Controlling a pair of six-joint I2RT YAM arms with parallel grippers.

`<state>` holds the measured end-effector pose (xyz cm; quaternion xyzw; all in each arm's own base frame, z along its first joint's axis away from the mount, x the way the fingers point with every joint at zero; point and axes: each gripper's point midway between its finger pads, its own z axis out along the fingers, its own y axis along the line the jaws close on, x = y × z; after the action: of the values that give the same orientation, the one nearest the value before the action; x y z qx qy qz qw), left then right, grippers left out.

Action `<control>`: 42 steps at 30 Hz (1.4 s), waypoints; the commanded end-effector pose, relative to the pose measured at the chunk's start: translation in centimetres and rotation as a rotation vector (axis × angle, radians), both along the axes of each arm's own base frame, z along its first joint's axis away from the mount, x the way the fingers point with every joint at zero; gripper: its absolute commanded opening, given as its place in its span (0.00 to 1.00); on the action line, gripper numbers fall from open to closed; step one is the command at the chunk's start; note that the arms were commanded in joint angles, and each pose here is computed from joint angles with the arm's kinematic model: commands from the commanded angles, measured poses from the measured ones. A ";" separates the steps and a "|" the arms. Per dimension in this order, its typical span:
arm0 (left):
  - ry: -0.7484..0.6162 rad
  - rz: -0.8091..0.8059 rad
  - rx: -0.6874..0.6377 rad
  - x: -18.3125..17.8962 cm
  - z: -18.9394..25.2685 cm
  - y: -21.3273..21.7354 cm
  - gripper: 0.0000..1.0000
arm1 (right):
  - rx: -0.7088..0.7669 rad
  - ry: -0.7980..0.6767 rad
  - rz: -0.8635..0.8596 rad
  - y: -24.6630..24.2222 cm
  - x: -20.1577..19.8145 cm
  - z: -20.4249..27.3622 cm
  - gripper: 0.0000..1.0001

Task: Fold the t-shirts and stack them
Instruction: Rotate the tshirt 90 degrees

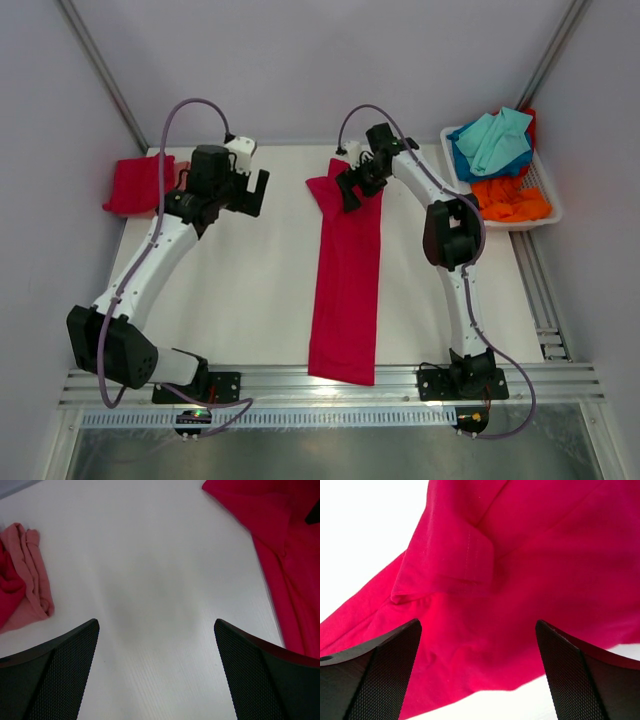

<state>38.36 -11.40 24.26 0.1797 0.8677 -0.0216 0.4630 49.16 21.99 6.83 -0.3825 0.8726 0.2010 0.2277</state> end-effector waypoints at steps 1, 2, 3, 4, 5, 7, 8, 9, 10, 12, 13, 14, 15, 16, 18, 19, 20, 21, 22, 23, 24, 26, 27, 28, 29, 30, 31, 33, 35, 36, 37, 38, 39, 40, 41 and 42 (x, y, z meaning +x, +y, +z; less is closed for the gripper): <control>-0.013 0.004 -0.057 -0.3 0.8 0.2 0.99 | 0.060 -0.017 0.026 1.5 0.4 1.1 0.99; -0.008 0.006 -0.066 -0.3 0.7 0.2 0.99 | 0.062 -0.008 0.022 1.6 0.4 0.8 0.99; -0.002 0.009 -0.070 -0.3 0.5 0.3 0.99 | 0.064 -0.006 0.022 1.7 0.4 0.6 0.99; -0.001 0.011 -0.070 -0.2 0.4 0.3 0.99 | 0.067 -0.005 0.021 1.7 0.5 0.4 0.99; 0.001 0.013 -0.070 -0.2 0.3 0.4 0.99 | 0.072 -0.003 0.025 1.9 0.5 0.3 0.99; 0.003 0.018 -0.072 -0.2 0.2 0.5 0.99 | 0.081 -0.007 0.022 2.1 0.7 0.2 0.99; 0.006 0.020 -0.073 -0.2 0.2 0.5 0.99 | 0.086 -0.009 0.024 2.2 0.7 0.3 0.99; 0.007 0.022 -0.075 -0.2 0.2 0.5 0.99 | 0.093 -0.012 0.022 2.2 0.8 0.4 0.99; 0.016 -0.001 -0.091 -0.4 0.0 0.0 0.99 | 0.096 -0.014 0.021 2.3 1.0 0.4 0.99; 0.020 0.001 -0.095 -0.4 -0.1 0.0 0.99 | 0.111 -0.016 0.022 2.6 1.1 0.6 0.99; 0.026 0.000 -0.097 -0.5 -0.3 0.0 0.99 | 0.118 -0.012 0.020 2.7 1.1 0.5 0.99; 0.025 -0.001 -0.096 -0.5 -0.4 0.0 0.99 | 0.123 -0.013 0.026 3.0 1.2 0.5 0.99; 0.026 0.002 -0.092 -0.5 -0.5 0.1 0.99 | 0.129 -0.013 0.026 3.1 1.2 0.6 0.99; 0.027 0.000 -0.092 -0.6 -0.5 0.1 0.99 | 0.137 -0.008 0.023 3.2 1.2 0.6 0.99; 0.025 0.001 -0.092 -0.6 -0.5 0.3 0.99 | 0.159 -0.001 0.032 3.6 1.0 0.7 0.99; 0.031 0.002 -0.095 -0.7 -0.7 0.3 0.99 | 0.167 0.004 0.031 3.7 1.0 0.6 0.99; 0.029 0.001 -0.097 -0.7 -0.6 0.2 0.99 | 0.174 0.005 0.031 3.8 1.0 0.7 0.99; 0.030 0.001 -0.097 -0.7 -0.7 0.2 0.99 | 0.185 0.012 0.033 4.0 0.9 0.7 0.99; 0.029 0.002 -0.099 -0.7 -0.7 0.3 0.99 | 0.192 0.011 0.034 4.1 1.0 0.7 0.99; 0.033 0.001 -0.099 -0.7 -0.8 0.2 0.99 | 0.201 0.017 0.031 4.2 1.0 0.7 0.99; 0.035 0.002 -0.097 -0.7 -1.0 0.3 0.99 | 0.206 0.022 0.033 4.4 0.9 0.6 0.99; 0.036 0.002 -0.100 -0.7 -1.0 0.3 0.99 | 0.221 0.033 0.038 4.6 0.8 0.6 0.99; 0.038 0.001 -0.101 -0.7 -1.0 0.3 0.99 | 0.225 0.037 0.040 4.8 0.7 0.4 0.99; 0.035 0.001 -0.102 -0.7 -0.9 0.3 0.99 | 0.230 0.045 0.042 4.9 0.6 0.3 0.99; 0.037 0.002 -0.104 -0.7 -1.0 0.3 0.99 | 0.233 0.050 0.040 4.9 0.5 0.2 0.99; 0.036 0.001 -0.105 -0.7 -1.0 0.3 0.99 | 0.236 0.052 0.041 5.0 0.5 0.2 1.00; 0.038 0.001 -0.108 -0.8 -1.0 0.3 0.99 | 0.235 0.054 0.042 5.0 0.5 0.0 0.99; 0.039 -0.005 -0.113 -0.7 -1.0 0.2 0.99 | 0.235 0.063 0.042 5.1 0.4 -0.4 0.99; 0.041 -0.007 -0.115 -0.8 -1.1 0.2 0.99 | 0.230 0.068 0.043 5.2 0.3 -0.7 0.99; 0.044 -0.009 -0.114 -0.8 -1.2 0.2 0.99 | 0.231 0.069 0.043 5.3 0.3 -0.8 0.99; 0.046 -0.011 -0.117 -0.9 -1.3 0.2 0.99 | 0.229 0.069 0.044 5.3 0.3 -0.9 0.99; 0.045 -0.013 -0.117 -0.9 -1.2 0.2 0.99 | 0.227 0.068 0.043 5.3 0.3 -1.0 0.99; 0.049 -0.013 -0.116 -0.9 -1.4 0.2 0.99 | 0.227 0.066 0.043 5.4 0.4 -1.0 1.00; 0.049 -0.014 -0.120 -0.9 -1.4 0.2 0.99 | 0.226 0.062 0.045 5.5 0.4 -1.0 0.99; 0.049 -0.017 -0.121 -1.0 -1.4 0.1 0.99 | 0.226 0.058 0.046 5.6 0.5 -1.0 1.00; 0.050 -0.019 -0.122 -1.0 -1.4 0.1 0.99 | 0.223 0.054 0.044 5.6 0.6 -1.0 0.99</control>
<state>37.42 -11.13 21.37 0.1650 0.8858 -0.0681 0.4284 48.76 26.20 4.35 -0.3574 0.8568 0.3049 0.2126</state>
